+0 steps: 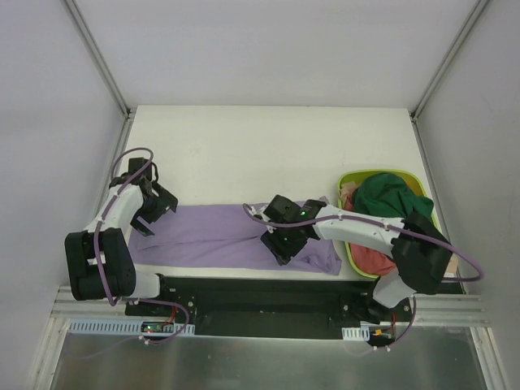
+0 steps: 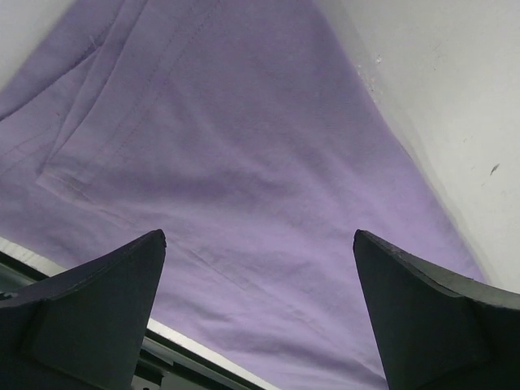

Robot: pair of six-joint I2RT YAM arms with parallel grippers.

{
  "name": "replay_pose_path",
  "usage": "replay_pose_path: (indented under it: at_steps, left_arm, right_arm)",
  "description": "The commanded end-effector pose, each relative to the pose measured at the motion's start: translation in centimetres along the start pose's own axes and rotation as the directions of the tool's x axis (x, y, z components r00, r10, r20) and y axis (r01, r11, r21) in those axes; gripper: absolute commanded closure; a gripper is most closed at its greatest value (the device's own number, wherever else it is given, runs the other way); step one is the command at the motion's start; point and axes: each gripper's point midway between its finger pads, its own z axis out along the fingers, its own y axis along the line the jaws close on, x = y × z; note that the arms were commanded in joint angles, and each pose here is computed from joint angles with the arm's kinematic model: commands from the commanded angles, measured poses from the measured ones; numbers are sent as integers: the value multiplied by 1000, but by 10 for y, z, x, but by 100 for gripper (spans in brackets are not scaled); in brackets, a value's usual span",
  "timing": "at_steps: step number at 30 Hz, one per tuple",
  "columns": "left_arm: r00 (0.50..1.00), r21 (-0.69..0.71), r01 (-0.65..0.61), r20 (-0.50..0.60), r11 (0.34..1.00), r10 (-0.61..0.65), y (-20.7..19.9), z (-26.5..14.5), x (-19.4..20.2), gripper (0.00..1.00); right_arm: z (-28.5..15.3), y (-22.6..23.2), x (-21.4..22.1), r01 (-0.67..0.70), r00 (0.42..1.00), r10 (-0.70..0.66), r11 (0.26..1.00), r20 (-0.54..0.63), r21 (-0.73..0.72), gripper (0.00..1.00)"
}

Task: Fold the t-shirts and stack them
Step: Fold the other side of the tshirt into a rectangle

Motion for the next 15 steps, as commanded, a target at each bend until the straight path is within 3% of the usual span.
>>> replay_pose_path:
  at_steps: [1,12,15]
  left_arm:
    - [999,24,-37,0,999,37,-4,4,2,1]
    - [999,-7,-44,-18,999,44,-3,15,2,1]
    - [999,-12,-44,-20,999,44,-3,16,1,1]
  right_arm:
    - [8,-13,-12,19,1000,-19,995,-3,103,50]
    - [32,-14,-2,12,997,-2,993,-79,117,57]
    - [31,-17,-1,1,997,10,989,-76,146,65]
